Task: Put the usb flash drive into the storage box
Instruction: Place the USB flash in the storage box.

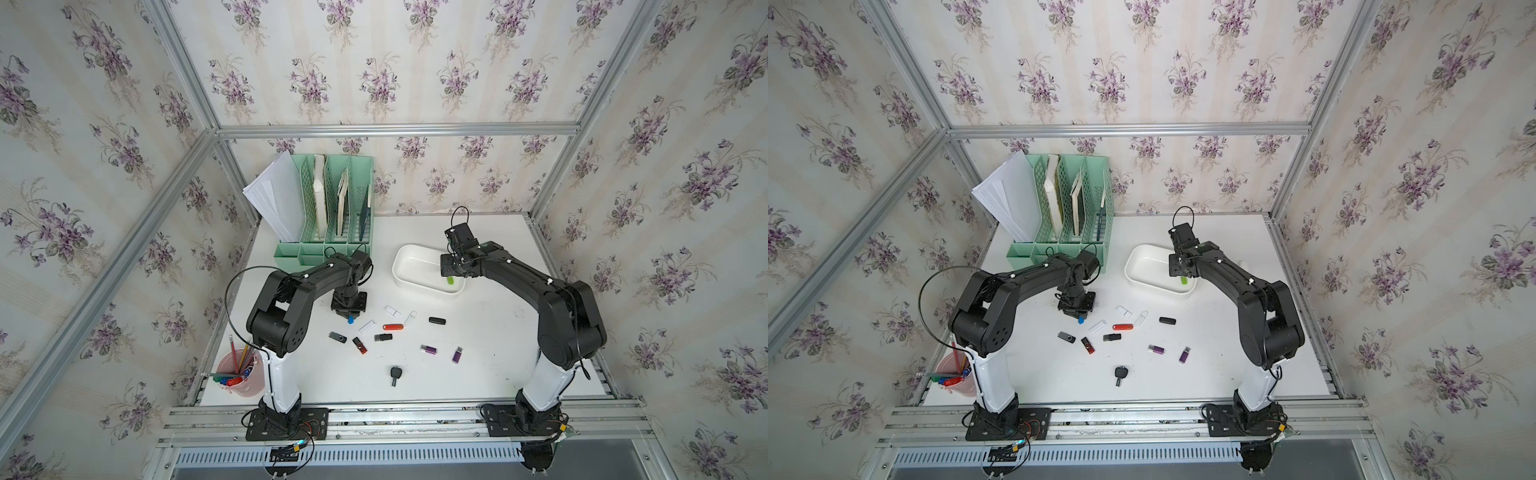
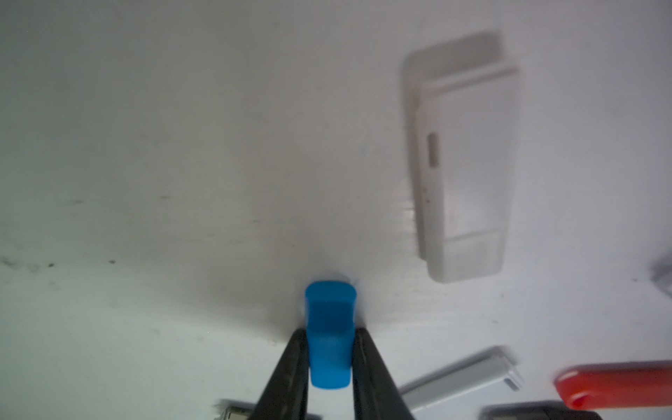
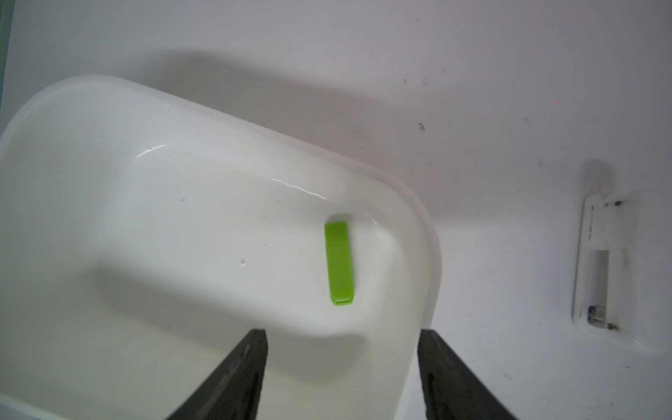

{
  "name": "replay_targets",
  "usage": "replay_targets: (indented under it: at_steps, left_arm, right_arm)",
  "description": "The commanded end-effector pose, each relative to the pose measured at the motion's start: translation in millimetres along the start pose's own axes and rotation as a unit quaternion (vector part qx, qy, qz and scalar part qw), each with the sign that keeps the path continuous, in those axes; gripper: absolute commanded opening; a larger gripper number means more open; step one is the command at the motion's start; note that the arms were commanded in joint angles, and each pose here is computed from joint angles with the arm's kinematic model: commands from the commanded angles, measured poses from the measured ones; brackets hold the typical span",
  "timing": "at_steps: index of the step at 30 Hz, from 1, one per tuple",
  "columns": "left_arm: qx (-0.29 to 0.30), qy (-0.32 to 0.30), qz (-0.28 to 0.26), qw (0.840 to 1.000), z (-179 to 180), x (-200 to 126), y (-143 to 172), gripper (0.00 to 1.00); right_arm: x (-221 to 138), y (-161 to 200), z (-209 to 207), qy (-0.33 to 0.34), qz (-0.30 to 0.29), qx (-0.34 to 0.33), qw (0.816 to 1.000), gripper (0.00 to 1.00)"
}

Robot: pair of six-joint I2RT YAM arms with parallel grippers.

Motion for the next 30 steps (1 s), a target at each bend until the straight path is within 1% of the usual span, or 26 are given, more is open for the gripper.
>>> replay_targets:
  at_steps: [1, 9, 12, 14, 16, 20, 26, 30]
  left_arm:
    - [0.002, -0.012, -0.004, 1.000, 4.3, -5.7, -0.9, 0.25]
    - [0.003, -0.008, -0.004, 1.000, 3.3, -11.1, -0.3, 0.23]
    - [0.007, 0.003, -0.011, 1.000, 0.4, -23.8, -0.9, 0.23]
    - [0.014, 0.006, -0.016, 1.000, -2.8, -37.6, -3.5, 0.24]
    - [0.023, 0.002, -0.022, 0.999, -5.6, -50.7, -6.7, 0.24]
    - [0.035, 0.012, -0.043, 0.998, -17.6, -76.9, -19.1, 0.24]
    - [0.050, 0.038, -0.071, 0.995, -43.4, -108.2, -41.3, 0.25]
    - [0.063, 0.048, -0.081, 0.994, -63.5, -118.3, -52.8, 0.25]
  right_arm:
    - [-4.7, 2.4, -13.9, 0.017, -0.003, 0.019, 1.000, 0.71]
    - [-7.8, 13.6, -53.2, 0.046, -0.001, 0.068, 0.997, 0.72]
    - [-5.6, 22.3, -75.8, 0.049, 0.009, 0.107, 0.993, 0.73]
    - [0.2, 34.5, -90.7, 0.052, 0.029, 0.129, 0.990, 0.73]
    - [6.3, 45.0, -98.1, 0.057, 0.047, 0.136, 0.988, 0.74]
    - [21.4, 60.7, -94.0, 0.048, 0.079, 0.134, 0.987, 0.74]
    - [29.5, 66.5, -82.4, 0.017, 0.088, 0.133, 0.987, 0.74]
    - [33.3, 71.6, -66.7, 0.002, 0.094, 0.116, 0.989, 0.74]
Point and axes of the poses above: each gripper's point midway between its finger pads, its own x axis out along the fingers, its own z axis along the line the jaws close on, y = z × x, the point moved 2 cm from there along -x, back along the fingers, and after that the axes turned 5 degrees about -x, right-handed, at the moved point
